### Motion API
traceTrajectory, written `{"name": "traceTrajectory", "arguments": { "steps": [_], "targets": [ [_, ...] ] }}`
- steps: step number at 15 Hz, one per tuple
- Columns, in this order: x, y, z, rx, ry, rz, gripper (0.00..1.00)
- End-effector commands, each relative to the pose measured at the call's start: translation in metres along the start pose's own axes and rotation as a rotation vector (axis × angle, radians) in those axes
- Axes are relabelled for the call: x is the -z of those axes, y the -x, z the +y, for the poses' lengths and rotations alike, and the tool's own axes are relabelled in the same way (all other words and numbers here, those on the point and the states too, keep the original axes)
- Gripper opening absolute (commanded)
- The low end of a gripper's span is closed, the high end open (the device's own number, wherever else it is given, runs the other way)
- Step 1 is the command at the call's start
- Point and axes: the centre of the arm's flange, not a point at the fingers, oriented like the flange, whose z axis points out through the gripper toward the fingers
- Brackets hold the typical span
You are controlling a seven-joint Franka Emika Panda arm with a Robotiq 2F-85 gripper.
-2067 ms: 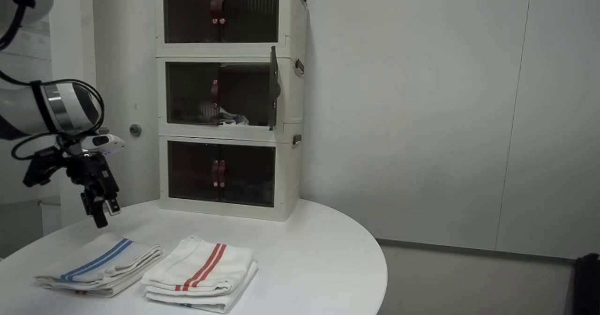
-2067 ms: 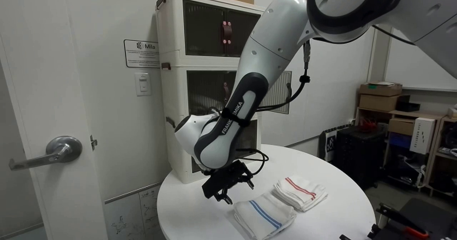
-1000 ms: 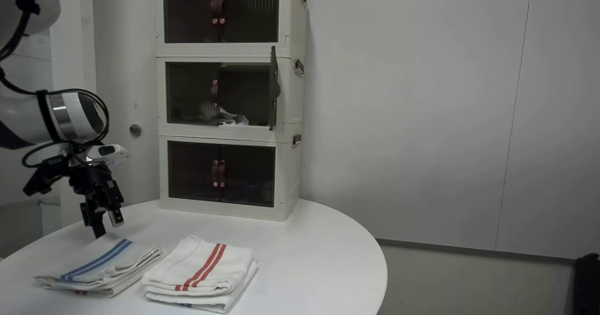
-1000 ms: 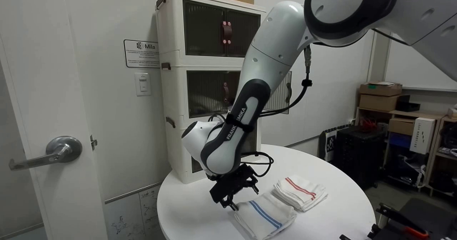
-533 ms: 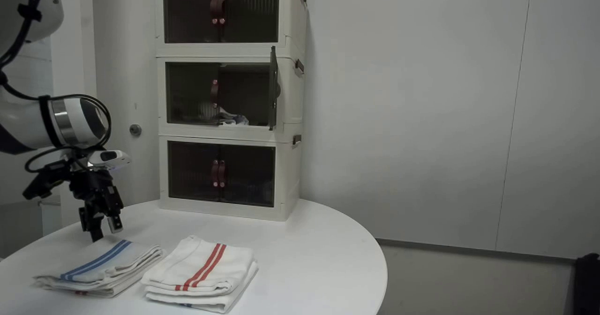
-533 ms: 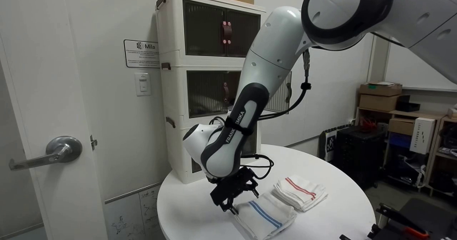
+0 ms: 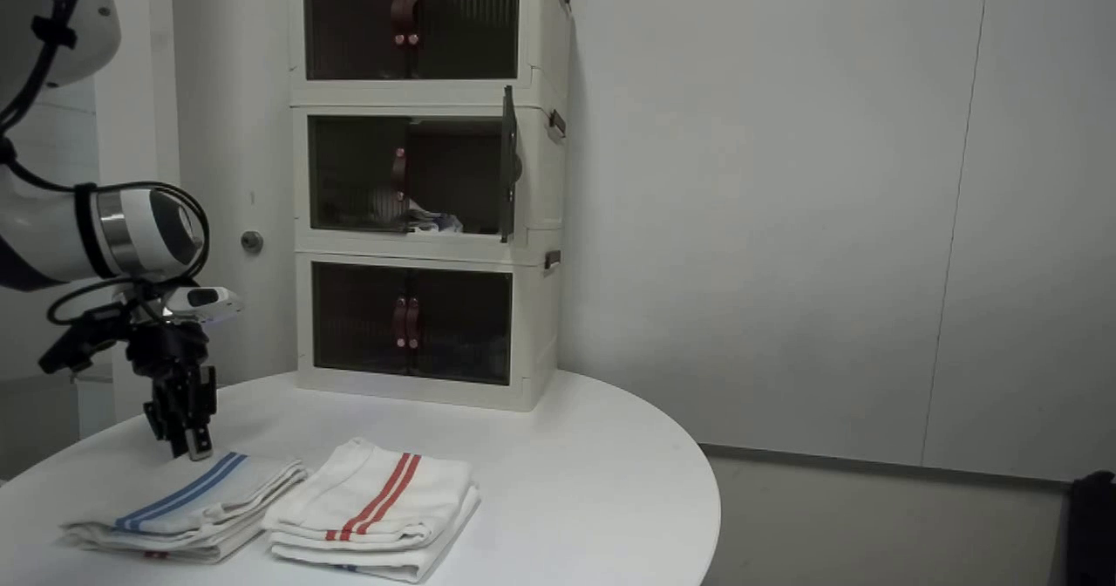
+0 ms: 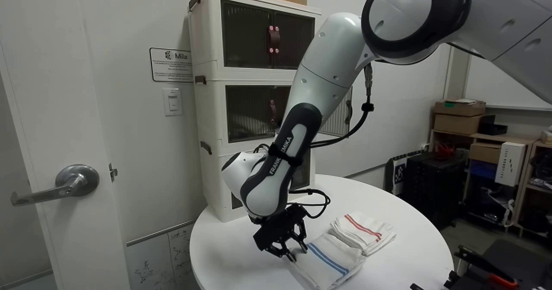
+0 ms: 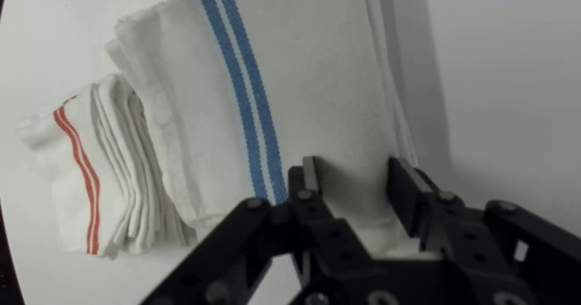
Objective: Pick up the white and blue towel from the table and put it in the open cabinet
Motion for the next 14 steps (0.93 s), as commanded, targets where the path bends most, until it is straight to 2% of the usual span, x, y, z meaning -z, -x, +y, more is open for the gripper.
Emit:
{"name": "traceTrajectory", "arguments": {
  "steps": [1, 4, 7, 14],
  "targets": [
    [-0.004, -0.006, 0.0, 0.019, -0.028, -0.014, 0.12],
    [0.003, -0.007, 0.002, 0.013, -0.04, -0.012, 0.08],
    [0.023, -0.007, 0.005, -0.002, -0.067, 0.001, 0.11],
    [0.078, -0.014, 0.026, -0.061, -0.149, 0.045, 0.11]
  ]
}}
